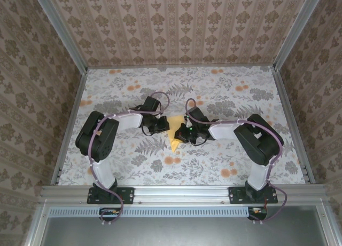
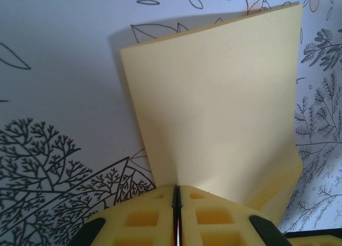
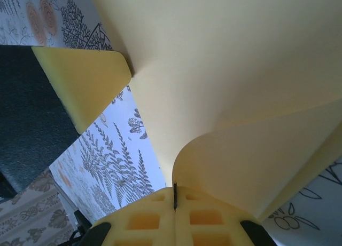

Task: Fold a paper plane with a square sheet of paper (pick it up from the middle)
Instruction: Third fold the triangle at the center of the table.

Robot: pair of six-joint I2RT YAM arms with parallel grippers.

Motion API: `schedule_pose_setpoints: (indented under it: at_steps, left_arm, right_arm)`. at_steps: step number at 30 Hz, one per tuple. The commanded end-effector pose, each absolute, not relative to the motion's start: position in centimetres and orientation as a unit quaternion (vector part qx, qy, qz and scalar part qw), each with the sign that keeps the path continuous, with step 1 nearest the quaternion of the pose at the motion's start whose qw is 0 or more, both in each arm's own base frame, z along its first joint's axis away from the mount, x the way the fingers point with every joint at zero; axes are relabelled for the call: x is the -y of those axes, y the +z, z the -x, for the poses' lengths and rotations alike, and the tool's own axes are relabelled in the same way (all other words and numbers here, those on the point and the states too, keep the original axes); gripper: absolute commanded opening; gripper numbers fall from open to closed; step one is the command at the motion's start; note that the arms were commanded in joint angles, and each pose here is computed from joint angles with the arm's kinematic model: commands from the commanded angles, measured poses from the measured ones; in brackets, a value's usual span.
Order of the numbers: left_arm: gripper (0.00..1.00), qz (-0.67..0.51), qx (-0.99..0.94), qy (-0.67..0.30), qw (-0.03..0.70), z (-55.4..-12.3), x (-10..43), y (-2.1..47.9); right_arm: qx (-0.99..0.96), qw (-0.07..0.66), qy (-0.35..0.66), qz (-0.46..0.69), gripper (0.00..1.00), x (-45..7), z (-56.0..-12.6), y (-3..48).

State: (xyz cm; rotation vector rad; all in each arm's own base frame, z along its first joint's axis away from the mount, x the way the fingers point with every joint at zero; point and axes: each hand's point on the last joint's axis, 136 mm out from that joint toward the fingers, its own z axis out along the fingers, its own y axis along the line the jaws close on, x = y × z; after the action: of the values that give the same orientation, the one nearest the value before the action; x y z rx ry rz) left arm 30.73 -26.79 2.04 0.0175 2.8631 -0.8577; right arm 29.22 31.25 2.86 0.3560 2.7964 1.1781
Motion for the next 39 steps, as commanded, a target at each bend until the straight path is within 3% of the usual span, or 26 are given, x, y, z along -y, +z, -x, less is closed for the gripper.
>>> schedule_pose_setpoints:
  at_steps: [1,39]
  left_arm:
    - [0.11,-0.014,-0.963,-0.265,0.046,-29.6,26.5,0.5]
    - [0.11,-0.011,-0.965,-0.260,0.037,-29.2,26.3,-0.3]
  right_arm:
    - [-0.914,0.045,0.388,-0.110,0.02,-31.9,-29.6,2.9]
    - [-0.930,0.051,0.338,-0.136,0.01,-30.1,-29.4,1.1]
